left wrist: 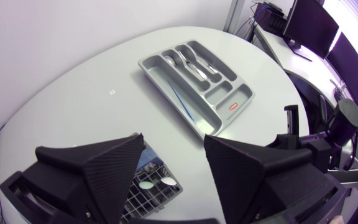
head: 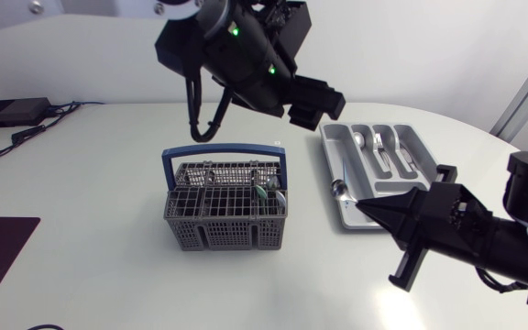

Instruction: Unload the cutlery basket into the drawer organizer.

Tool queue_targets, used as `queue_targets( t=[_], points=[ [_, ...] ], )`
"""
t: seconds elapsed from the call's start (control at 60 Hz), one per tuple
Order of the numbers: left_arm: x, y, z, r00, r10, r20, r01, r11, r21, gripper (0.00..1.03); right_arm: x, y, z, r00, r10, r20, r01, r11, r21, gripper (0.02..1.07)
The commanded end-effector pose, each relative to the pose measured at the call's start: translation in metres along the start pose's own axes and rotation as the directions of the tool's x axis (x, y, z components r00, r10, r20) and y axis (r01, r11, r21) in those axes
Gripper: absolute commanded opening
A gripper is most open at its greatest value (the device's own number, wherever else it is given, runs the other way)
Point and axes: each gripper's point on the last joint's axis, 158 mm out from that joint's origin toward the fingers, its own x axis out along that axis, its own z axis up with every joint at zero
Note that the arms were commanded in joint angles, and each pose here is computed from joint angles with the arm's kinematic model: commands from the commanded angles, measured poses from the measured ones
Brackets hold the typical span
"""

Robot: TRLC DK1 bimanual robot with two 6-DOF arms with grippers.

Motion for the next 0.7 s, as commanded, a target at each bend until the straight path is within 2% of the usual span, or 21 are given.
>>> queue_targets(
  t=[0.0, 0.117, 0.3, 0.467, 0.683],
  points=[
    [-0.02, 0.009, 0.016, 0.998, 0.008, 0.057, -0.009, 1.0, 0.007, 0.7, -0.004, -0.01, -0.025, 0.999, 0.007, -0.047, -0.008, 1.0, -0.03, 0.11],
    [-0.023, 0.016, 0.009, 0.999, 0.02, 0.048, -0.023, 0.998, 0.062, 0.7, -0.007, -0.026, -0.048, 0.995, 0.028, -0.092, -0.033, 0.998, -0.049, 0.11],
    [-0.018, 0.015, -0.023, 0.999, 0.024, -0.039, -0.015, 0.978, 0.208, 0.7, -0.012, -0.057, -0.083, 0.989, 0.07, -0.134, -0.075, 0.997, -0.036, 0.11],
    [-0.013, 0.016, -0.049, 0.993, 0.029, -0.115, 0.004, 0.959, 0.284, 0.7, -0.016, -0.083, -0.115, 0.975, 0.131, -0.181, -0.139, 0.99, -0.031, 0.1],
    [-0.008, 0.018, -0.064, 0.987, 0.034, -0.155, 0.024, 0.934, 0.357, 0.7, -0.015, -0.11, -0.147, 0.954, 0.203, -0.222, -0.214, 0.977, -0.024, 0.1]
  ],
)
